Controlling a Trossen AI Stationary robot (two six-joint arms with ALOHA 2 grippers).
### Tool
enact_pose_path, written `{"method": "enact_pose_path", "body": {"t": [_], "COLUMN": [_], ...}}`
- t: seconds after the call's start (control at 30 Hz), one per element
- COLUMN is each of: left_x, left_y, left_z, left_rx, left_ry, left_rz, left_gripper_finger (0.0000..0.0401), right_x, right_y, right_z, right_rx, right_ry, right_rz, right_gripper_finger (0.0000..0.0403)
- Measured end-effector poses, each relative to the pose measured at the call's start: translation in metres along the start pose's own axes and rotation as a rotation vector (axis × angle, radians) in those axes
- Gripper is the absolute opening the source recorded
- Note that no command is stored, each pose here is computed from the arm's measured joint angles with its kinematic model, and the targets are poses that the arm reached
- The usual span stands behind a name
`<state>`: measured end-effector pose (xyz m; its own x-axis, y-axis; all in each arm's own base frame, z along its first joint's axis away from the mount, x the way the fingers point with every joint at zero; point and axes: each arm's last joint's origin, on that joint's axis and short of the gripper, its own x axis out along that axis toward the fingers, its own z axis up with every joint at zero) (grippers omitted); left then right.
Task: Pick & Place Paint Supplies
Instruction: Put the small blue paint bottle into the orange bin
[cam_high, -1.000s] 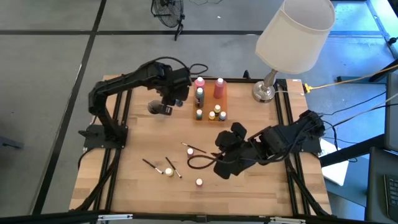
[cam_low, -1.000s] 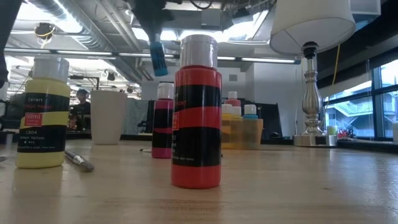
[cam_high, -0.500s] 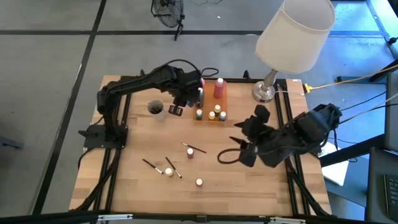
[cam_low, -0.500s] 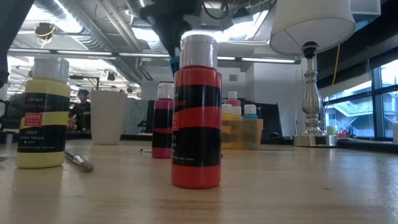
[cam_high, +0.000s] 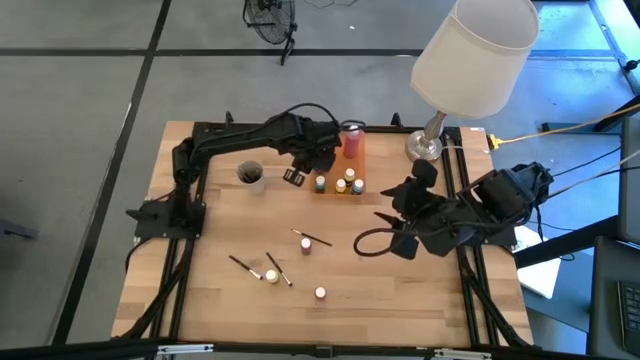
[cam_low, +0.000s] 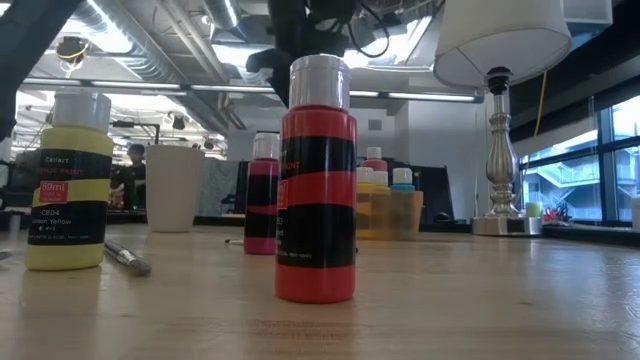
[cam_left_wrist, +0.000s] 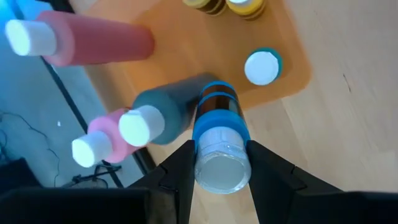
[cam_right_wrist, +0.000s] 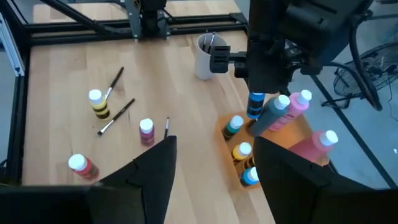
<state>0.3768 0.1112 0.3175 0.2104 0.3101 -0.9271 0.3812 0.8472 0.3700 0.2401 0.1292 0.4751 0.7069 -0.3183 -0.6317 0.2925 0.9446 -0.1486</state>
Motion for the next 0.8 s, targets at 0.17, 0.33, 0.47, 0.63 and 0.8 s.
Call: {"method": "enact_pose_path", "body": {"t": [0.17,0.33,0.47,0.63,0.8], "left_x": [0.007,0.019,0.026,0.033,0.040], "left_y": [0.001,0.002,0.001,0.002,0.000], "left_z": [0.004,0.010,0.011,0.011,0.013], "left_rx": [0.040,0.066,0.070,0.080,0.088], "left_ry": [-0.014,-0.015,-0.002,0.007,0.004], "left_rz": [-0.003,-0.015,-0.036,-0.051,-0.090], "left_gripper_finger": [0.0116,0.0116,0.0116,0.0116,0.0116], "right_x": [0.000,0.000,0.000,0.000,0.000], "right_y": [0.000,-0.001,-0.001,0.000,0.000], "right_z": [0.000,-0.002,-0.002,-0.002,-0.002], "right_rx": [0.000,0.012,0.012,0.014,0.014], "right_ry": [0.003,0.016,0.018,0.021,0.027], "right_rz": [0.000,-0.007,-0.005,0.000,0.010], "right_gripper_finger": [0.0217,0.0217,0.0217,0.0217,0.0217]}}
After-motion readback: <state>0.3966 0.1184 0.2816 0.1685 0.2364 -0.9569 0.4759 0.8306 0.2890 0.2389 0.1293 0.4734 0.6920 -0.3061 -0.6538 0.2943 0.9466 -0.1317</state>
